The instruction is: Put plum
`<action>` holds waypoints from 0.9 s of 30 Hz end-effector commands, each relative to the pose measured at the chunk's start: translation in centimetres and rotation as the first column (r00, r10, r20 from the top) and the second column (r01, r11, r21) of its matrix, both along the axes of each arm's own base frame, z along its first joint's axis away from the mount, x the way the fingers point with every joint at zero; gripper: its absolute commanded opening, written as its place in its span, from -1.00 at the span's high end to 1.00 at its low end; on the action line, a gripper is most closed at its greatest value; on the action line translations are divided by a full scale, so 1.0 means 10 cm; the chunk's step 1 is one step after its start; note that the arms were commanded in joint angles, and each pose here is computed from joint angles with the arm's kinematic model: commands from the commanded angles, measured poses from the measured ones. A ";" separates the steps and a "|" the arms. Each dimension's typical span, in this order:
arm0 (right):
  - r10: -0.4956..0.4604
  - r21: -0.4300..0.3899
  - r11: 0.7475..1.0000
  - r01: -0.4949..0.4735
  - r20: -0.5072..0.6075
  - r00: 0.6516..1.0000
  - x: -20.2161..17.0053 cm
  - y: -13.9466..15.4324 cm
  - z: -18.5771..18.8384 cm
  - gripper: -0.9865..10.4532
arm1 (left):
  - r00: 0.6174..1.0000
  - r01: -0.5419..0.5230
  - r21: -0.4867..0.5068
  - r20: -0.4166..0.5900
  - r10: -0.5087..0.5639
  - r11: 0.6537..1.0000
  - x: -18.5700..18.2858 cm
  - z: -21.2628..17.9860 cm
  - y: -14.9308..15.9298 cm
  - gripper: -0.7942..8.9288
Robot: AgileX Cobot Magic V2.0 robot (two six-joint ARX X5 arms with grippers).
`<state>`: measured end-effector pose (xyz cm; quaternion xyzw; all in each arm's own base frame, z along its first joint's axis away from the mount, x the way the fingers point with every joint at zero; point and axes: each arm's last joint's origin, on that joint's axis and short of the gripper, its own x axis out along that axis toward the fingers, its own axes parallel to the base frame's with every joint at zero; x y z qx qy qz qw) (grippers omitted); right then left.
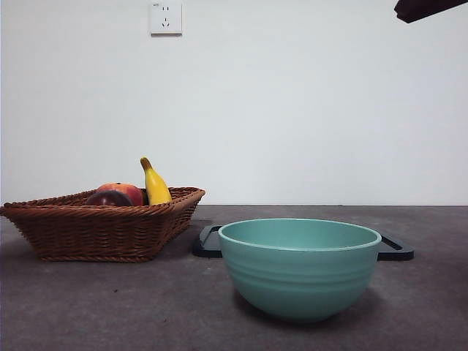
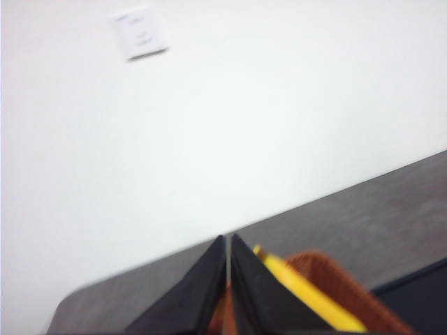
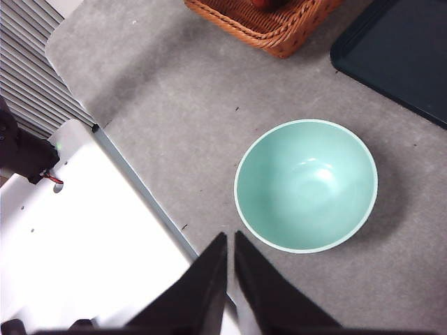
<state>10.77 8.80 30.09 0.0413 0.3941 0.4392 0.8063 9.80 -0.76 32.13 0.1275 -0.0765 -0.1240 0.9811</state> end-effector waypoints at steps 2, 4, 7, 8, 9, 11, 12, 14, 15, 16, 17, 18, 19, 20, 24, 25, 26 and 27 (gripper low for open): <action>0.015 0.008 1.000 -0.015 0.023 1.000 0.01 0.02 0.05 0.82 | 0.996 -0.093 -0.036 -0.022 0.092 0.995 -0.03 -0.30 0.04 0.82; 0.015 0.008 1.000 -0.015 0.024 1.000 0.01 0.02 0.05 0.82 | 0.991 -0.132 -0.054 -0.039 0.130 0.990 -0.04 -0.47 0.06 0.82; 0.015 0.008 1.000 -0.015 0.024 1.000 0.01 0.02 0.05 0.82 | 0.985 -0.166 -0.078 -0.069 0.160 0.983 -0.04 -0.71 0.08 0.82; 0.015 0.008 1.000 -0.015 0.024 1.000 0.01 0.02 0.05 0.82 | 0.983 -0.171 -0.083 -0.079 0.165 0.982 -0.04 -0.79 0.08 0.82; 0.015 0.008 1.000 -0.015 0.023 1.000 0.01 0.02 0.05 0.82 | 0.982 -0.173 -0.085 -0.090 0.166 0.981 -0.04 -0.87 0.08 0.82; 0.015 0.008 1.000 -0.015 0.024 1.000 0.01 0.02 0.05 0.82 | 0.980 -0.177 -0.098 -0.109 0.167 0.979 -0.04 -1.00 0.08 0.82; 0.015 0.008 1.000 -0.015 0.024 1.000 0.01 0.02 0.05 0.82 | 0.978 -0.180 -0.103 -0.122 0.167 0.978 -0.04 -1.07 0.08 0.82; 0.015 0.008 1.000 -0.015 0.024 1.000 0.01 0.02 0.05 0.82 | 0.977 -0.181 -0.104 -0.136 0.167 0.978 -0.03 -1.17 0.08 0.82; 0.015 0.008 1.000 -0.015 0.024 1.000 0.01 0.02 0.05 0.82 | 0.976 -0.182 -0.105 -0.144 0.166 0.978 -0.03 -1.22 0.08 0.82; 0.015 0.008 1.000 -0.015 0.023 1.000 0.01 0.02 0.05 0.82 | 0.974 -0.183 -0.106 -0.151 0.166 0.977 -0.03 -1.26 0.08 0.82; 0.015 0.008 1.000 -0.015 0.024 1.000 0.01 0.02 0.05 0.82 | 0.973 -0.184 -0.107 -0.161 0.166 0.977 -0.03 -1.30 0.08 0.82; 0.015 0.008 1.000 -0.015 0.024 1.000 0.01 0.02 0.05 0.82 | 0.971 -0.187 -0.106 -0.167 0.168 0.977 -0.03 -1.34 0.08 0.82; 0.015 0.008 1.000 -0.015 0.024 1.000 0.01 0.02 0.05 0.82 | 0.971 -0.189 -0.105 -0.171 0.169 0.976 -0.02 -1.37 0.08 0.82; 0.015 0.008 1.000 -0.015 0.024 1.000 0.01 0.02 0.05 0.82 | 0.969 -0.193 -0.104 -0.176 0.173 0.976 -0.02 -1.41 0.09 0.82; 0.015 0.008 1.000 -0.015 0.024 1.000 0.01 0.02 0.05 0.82 | 0.962 -0.209 -0.109 -0.199 0.185 0.972 -0.01 -1.54 0.09 0.82; 0.015 0.008 1.000 -0.015 0.024 1.000 0.01 0.02 0.05 0.82 | 0.962 -0.209 -0.110 -0.201 0.185 0.972 -0.01 -1.56 0.09 0.82; 0.015 0.008 1.000 -0.015 0.024 1.000 0.01 0.02 0.05 0.82 | 0.962 -0.210 -0.112 -0.203 0.184 0.971 -0.01 -1.59 0.09 0.82; 0.015 0.008 1.000 -0.015 0.024 1.000 0.01 0.02 0.05 0.82 | 0.959 -0.211 -0.110 -0.214 0.184 0.971 -0.01 -1.61 0.09 0.82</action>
